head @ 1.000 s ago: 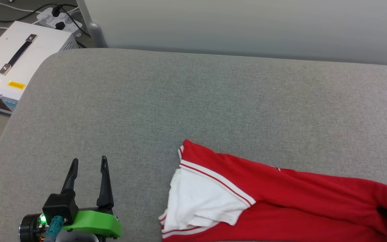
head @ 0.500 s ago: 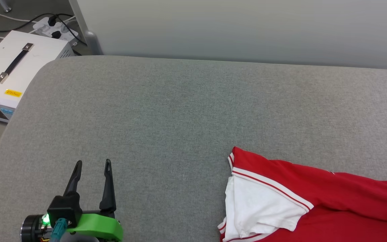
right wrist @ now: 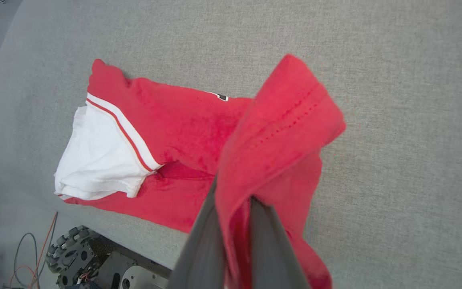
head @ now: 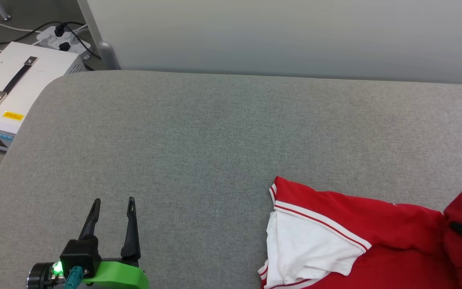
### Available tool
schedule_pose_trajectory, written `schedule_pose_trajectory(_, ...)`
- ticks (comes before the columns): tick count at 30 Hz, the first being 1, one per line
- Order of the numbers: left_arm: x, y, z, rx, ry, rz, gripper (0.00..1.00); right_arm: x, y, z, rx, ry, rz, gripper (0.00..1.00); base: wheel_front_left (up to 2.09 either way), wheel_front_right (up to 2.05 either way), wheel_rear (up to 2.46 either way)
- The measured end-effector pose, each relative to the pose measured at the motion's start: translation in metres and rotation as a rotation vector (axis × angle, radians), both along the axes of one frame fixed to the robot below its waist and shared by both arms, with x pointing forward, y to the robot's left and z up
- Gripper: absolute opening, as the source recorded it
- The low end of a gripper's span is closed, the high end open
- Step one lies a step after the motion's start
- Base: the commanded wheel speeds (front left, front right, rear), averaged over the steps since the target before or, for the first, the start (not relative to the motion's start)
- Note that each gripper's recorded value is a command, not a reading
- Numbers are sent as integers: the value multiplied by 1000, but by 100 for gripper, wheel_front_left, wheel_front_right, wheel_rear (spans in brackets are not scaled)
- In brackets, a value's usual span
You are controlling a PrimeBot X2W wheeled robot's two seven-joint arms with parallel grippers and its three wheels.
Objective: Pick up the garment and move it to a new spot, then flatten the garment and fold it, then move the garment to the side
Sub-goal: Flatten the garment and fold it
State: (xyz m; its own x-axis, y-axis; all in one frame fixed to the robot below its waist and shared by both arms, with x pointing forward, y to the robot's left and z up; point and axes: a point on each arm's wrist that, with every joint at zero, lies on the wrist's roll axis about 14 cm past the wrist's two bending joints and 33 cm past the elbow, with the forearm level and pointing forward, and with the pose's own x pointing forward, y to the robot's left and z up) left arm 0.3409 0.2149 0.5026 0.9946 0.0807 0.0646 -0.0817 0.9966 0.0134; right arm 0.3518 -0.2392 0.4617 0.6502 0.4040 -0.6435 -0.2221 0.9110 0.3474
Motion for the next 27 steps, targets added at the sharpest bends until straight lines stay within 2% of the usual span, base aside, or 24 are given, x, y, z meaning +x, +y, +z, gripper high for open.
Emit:
schedule_pose_trajectory(16,11,-4,-12,1,39,-10,100,12,162,-10,38,12,426,0,0,0,0)
schedule_pose_trajectory(22,14,-3,-12,2,38,-6,100,20,202,-21,23,14,506,0,0,0,0)
schedule_pose_trajectory(27,14,3,-15,6,49,16,100,17,209,-56,-29,97,529,0,0,0,0)
